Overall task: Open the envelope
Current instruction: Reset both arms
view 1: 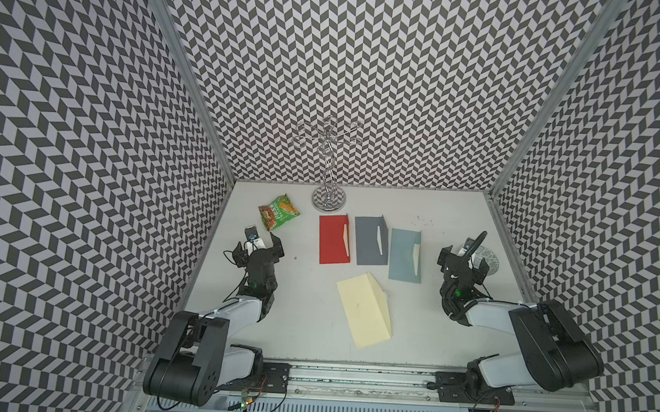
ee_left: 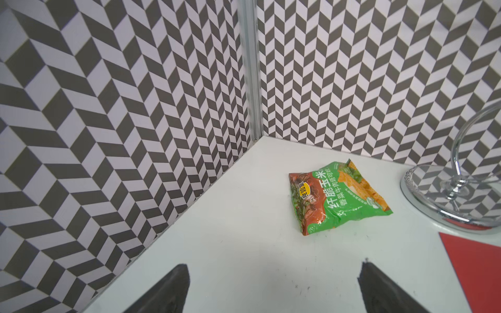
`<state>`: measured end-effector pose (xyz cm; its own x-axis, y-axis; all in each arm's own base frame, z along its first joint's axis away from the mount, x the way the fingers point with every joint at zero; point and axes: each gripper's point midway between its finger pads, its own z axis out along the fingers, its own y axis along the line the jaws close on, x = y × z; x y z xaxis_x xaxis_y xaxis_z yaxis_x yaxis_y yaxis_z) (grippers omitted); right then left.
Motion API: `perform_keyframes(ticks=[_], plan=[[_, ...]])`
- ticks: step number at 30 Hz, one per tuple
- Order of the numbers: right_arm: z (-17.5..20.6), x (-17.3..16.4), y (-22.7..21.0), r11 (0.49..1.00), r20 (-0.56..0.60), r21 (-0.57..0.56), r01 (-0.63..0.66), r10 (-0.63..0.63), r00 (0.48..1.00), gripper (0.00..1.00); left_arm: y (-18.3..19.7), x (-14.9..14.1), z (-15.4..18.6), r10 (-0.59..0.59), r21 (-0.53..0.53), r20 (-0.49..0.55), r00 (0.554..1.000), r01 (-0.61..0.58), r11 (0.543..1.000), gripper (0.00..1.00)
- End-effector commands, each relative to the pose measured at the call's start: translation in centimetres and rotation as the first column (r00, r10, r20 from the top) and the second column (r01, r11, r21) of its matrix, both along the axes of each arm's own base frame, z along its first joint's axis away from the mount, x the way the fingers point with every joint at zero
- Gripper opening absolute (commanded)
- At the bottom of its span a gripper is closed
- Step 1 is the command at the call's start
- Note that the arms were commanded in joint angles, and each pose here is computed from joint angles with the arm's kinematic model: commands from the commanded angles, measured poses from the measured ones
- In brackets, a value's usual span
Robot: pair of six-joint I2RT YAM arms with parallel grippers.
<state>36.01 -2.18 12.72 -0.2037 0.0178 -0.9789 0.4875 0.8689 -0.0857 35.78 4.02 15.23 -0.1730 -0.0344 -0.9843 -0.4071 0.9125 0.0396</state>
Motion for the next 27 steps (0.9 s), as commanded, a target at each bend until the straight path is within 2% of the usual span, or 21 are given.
perform_keyframes(ticks=[1,4,6,14,16,19,21,25,27], plan=[[4.3,0.3,0.7,0.996,0.222,-0.027,-0.086,0.089,0.971,1.00,-0.2,0.5,1.4,-0.041,0.053,0.056,0.998,0.038,0.998,1.00],[5.1,-0.2,0.9,0.993,0.284,-0.069,-0.099,0.115,0.952,1.00,-0.3,-0.1,1.5,-0.071,0.055,0.102,0.992,0.065,0.996,1.00],[5.0,-0.3,0.9,0.993,0.272,-0.058,-0.105,0.117,0.955,1.00,-0.8,-0.3,1.6,-0.111,0.080,0.130,0.985,0.101,0.992,1.00],[5.4,-0.3,1.0,0.992,0.295,-0.061,-0.115,0.128,0.947,1.00,-3.0,0.8,1.3,-0.249,0.121,0.087,0.965,0.238,0.964,0.99],[5.4,0.1,1.7,0.983,0.289,-0.073,-0.167,0.181,0.940,1.00,-3.8,1.0,1.4,-0.292,0.109,0.092,0.952,0.282,0.953,0.98],[4.4,-0.3,2.0,0.972,0.252,-0.083,-0.219,0.233,0.939,1.00,-5.8,0.3,2.4,-0.409,0.127,0.174,0.896,0.391,0.912,0.99],[4.4,-0.3,2.2,0.967,0.255,-0.084,-0.240,0.253,0.933,1.00,-5.1,1.1,1.2,-0.383,0.088,0.148,0.912,0.373,0.923,0.99],[4.1,0.0,2.6,0.943,0.251,-0.067,-0.325,0.331,0.909,0.99,-6.0,0.8,0.1,-0.452,0.115,0.151,0.879,0.439,0.891,0.99],[3.5,-0.1,2.5,0.926,0.247,-0.036,-0.375,0.372,0.895,0.98,-5.7,0.9,0.5,-0.434,0.119,0.180,0.883,0.418,0.900,1.00]])
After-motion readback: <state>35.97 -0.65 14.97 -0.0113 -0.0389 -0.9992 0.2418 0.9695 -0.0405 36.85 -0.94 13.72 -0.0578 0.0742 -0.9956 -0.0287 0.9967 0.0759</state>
